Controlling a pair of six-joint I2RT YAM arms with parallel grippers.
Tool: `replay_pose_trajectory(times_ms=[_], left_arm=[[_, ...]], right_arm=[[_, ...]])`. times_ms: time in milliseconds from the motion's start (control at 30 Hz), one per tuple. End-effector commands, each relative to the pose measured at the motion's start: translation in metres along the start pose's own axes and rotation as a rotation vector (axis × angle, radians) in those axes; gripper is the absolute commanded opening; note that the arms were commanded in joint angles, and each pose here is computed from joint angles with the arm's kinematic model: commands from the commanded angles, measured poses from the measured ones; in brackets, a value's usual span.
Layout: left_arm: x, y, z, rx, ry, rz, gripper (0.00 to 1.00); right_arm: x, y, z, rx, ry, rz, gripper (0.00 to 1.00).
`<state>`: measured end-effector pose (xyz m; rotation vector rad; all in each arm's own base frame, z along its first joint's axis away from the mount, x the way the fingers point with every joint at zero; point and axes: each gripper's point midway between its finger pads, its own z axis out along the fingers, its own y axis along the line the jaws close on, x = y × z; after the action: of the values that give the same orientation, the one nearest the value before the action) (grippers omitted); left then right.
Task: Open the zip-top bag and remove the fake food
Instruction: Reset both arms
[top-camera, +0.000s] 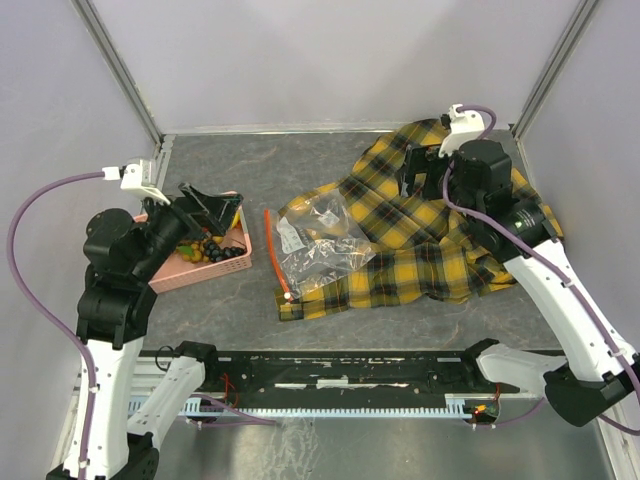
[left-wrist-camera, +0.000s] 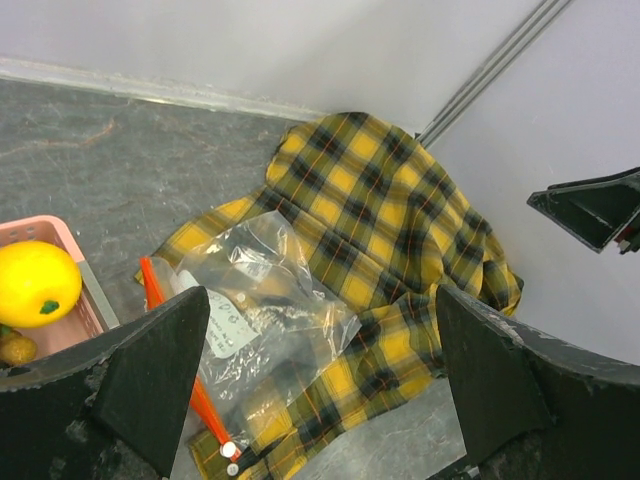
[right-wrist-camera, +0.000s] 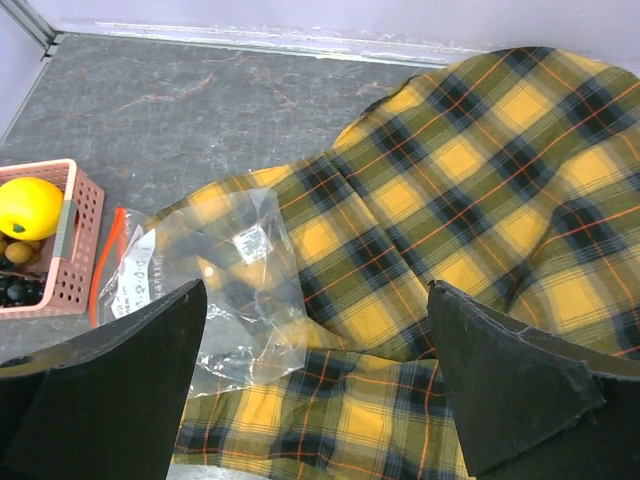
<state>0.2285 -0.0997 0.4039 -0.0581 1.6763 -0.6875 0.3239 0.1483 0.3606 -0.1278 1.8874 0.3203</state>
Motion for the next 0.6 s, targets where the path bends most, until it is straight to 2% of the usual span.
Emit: replay_pose_trajectory(times_ms=[0, 567], left_arm=[[-0.004, -0.006, 0.004, 0.050, -0.020, 0.034, 0.99], [0.014, -0.004, 0.018, 0.097, -0.004, -0.019, 0.99]], right_arm=[[-0.016, -0.010, -0.017, 0.045, -0.072, -0.034, 0.99], [0.001, -0.022, -0.026, 0.086, -0.047, -0.096, 0.99]])
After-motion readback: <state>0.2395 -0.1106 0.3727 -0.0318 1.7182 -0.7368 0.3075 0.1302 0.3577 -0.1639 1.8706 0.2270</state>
